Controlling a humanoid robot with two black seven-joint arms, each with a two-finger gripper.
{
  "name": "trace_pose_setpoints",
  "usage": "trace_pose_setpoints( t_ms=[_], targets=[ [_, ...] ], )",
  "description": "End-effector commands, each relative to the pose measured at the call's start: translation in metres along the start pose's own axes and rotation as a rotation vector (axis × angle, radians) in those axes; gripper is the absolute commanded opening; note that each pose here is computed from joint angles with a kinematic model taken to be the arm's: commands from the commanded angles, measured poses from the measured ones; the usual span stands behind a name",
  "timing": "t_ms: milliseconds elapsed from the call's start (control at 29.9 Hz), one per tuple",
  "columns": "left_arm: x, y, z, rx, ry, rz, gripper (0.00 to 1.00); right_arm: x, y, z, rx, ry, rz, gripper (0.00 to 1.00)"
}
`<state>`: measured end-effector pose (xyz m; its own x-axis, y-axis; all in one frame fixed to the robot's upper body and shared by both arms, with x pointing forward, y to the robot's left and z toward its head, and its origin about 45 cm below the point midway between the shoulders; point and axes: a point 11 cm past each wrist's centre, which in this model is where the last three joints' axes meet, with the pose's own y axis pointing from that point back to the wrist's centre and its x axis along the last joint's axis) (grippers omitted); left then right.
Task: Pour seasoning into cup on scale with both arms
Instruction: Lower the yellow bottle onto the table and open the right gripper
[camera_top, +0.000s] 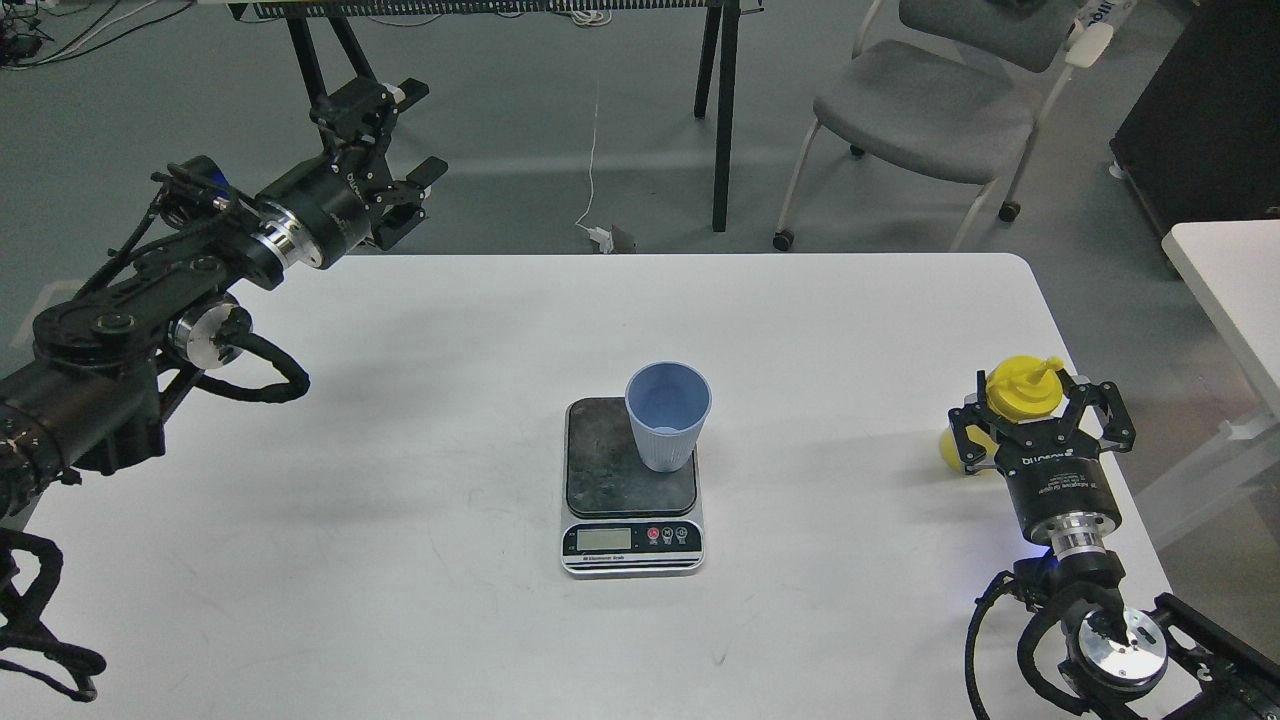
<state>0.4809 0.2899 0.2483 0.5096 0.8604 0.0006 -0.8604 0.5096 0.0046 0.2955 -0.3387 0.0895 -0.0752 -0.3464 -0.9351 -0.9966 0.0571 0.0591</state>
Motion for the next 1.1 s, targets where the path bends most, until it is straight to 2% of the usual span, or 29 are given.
trace_pose_setpoints(
  t_ms=[0, 134, 167, 234, 267, 334, 467, 902, 1068],
  targets=[
    [0.001, 0.001, 0.0, 0.001, 0.0, 0.001, 0.87, 0.004, 0.002, 0.003, -0.002, 0.0, 0.014, 0.51],
    [0.001, 0.001, 0.0, 0.001, -0.001, 0.002, 0.87, 0.005, 0.002, 0.003, -0.004, 0.003, 0.013, 0.55],
    [0.001, 0.001, 0.0, 0.001, 0.0, 0.001, 0.87, 0.004, 0.002, 0.003, -0.002, 0.002, 0.013, 0.61],
    [0.001, 0.001, 0.0, 0.001, 0.0, 0.001, 0.87, 0.004, 0.002, 0.003, -0.002, 0.002, 0.013, 0.87],
    [0.0, 0.0, 0.0, 0.0, 0.0, 0.0, 0.87, 0.004, 0.002, 0.003, -0.003, 0.004, 0.012, 0.93],
    [-0.001, 0.0, 0.0, 0.0, 0.001, -0.001, 0.87, 0.005, 0.002, 0.002, -0.002, 0.005, 0.015, 0.96],
    [-0.001, 0.0, 0.0, 0.0, 0.001, -0.001, 0.87, 0.008, 0.003, 0.001, 0.0, 0.011, 0.022, 0.99],
    [-0.001, 0.0, -0.001, 0.002, 0.002, -0.001, 0.87, 0.008, 0.004, -0.004, -0.002, 0.023, 0.022, 0.99],
    [-0.001, 0.0, -0.001, 0.0, 0.003, 0.0, 0.87, 0.02, 0.02, -0.009, -0.015, 0.038, 0.056, 0.99]
  ],
)
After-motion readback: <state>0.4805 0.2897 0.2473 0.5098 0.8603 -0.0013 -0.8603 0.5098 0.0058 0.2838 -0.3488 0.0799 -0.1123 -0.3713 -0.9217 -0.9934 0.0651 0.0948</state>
